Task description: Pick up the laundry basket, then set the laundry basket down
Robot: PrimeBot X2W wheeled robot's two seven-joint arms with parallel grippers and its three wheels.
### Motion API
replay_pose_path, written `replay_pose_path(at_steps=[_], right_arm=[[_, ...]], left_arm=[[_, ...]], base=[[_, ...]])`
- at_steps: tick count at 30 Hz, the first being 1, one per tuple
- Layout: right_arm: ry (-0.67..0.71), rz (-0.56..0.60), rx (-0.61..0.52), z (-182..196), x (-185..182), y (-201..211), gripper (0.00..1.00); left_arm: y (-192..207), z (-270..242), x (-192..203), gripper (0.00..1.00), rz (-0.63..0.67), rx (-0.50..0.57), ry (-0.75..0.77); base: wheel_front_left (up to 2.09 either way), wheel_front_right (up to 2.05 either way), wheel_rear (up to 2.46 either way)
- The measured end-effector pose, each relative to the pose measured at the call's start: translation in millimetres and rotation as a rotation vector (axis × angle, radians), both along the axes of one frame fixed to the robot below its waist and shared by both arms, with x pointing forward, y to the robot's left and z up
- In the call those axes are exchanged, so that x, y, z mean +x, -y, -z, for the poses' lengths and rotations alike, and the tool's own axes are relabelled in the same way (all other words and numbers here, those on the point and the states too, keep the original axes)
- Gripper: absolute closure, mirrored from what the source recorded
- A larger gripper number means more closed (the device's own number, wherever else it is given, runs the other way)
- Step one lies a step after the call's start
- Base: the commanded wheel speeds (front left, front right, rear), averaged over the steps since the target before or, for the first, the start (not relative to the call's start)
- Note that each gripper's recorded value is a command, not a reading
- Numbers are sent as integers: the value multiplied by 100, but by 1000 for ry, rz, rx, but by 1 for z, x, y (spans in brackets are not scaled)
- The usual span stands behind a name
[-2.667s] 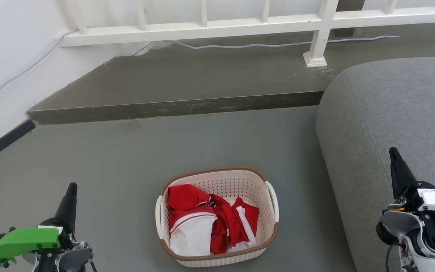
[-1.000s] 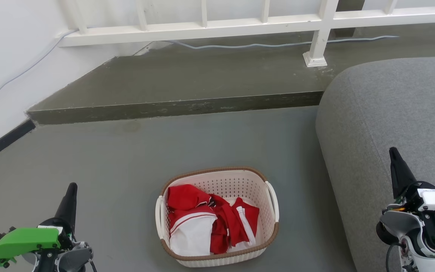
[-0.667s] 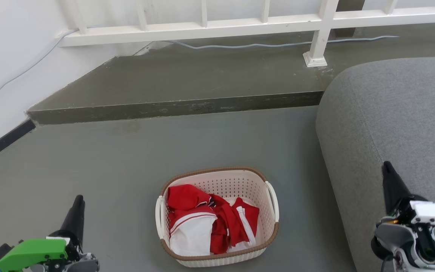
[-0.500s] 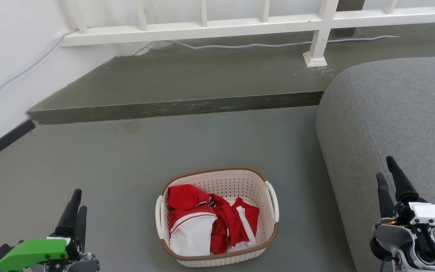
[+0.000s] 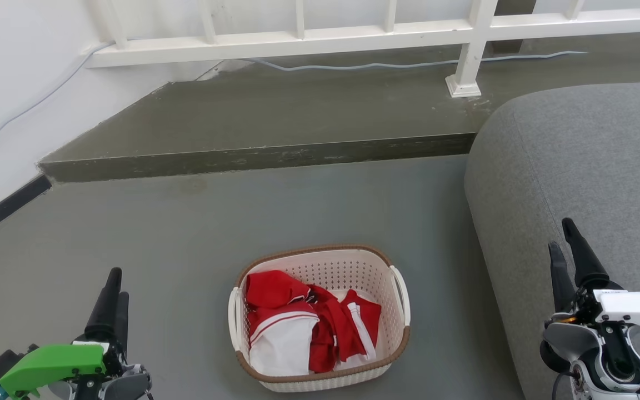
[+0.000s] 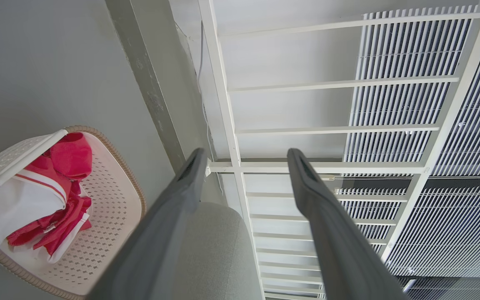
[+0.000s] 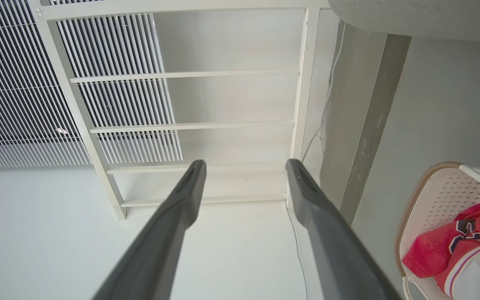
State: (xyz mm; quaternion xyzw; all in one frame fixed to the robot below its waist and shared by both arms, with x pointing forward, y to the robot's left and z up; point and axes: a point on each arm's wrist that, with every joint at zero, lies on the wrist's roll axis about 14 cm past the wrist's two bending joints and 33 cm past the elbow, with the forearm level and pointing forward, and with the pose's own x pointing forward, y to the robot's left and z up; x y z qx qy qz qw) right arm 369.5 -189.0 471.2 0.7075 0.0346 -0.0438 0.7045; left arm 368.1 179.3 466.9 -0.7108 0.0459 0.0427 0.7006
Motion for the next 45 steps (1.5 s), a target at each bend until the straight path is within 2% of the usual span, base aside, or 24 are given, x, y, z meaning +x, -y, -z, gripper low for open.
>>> replay_pose_path(at_steps=[5, 20, 33, 39, 45], right_arm=[[18, -10, -45, -6, 2, -2, 0], [72, -74, -249, -23, 9, -16, 0], [106, -146, -538, -26, 10, -25, 0], [138, -182, -705, -29, 12, -31, 0], [168, -180, -824, -38, 17, -32, 0]], left_arm=[[4, -5, 2, 0, 13, 46, 16], [6, -8, 4, 0, 64, 301, 32], [8, -14, 6, 0, 91, 550, 63], [12, -16, 7, 0, 113, 713, 74], [13, -19, 8, 0, 110, 795, 85]], base=[[0, 0, 0], [0, 0, 0], [0, 0, 0], [0, 0, 0], [0, 0, 0]])
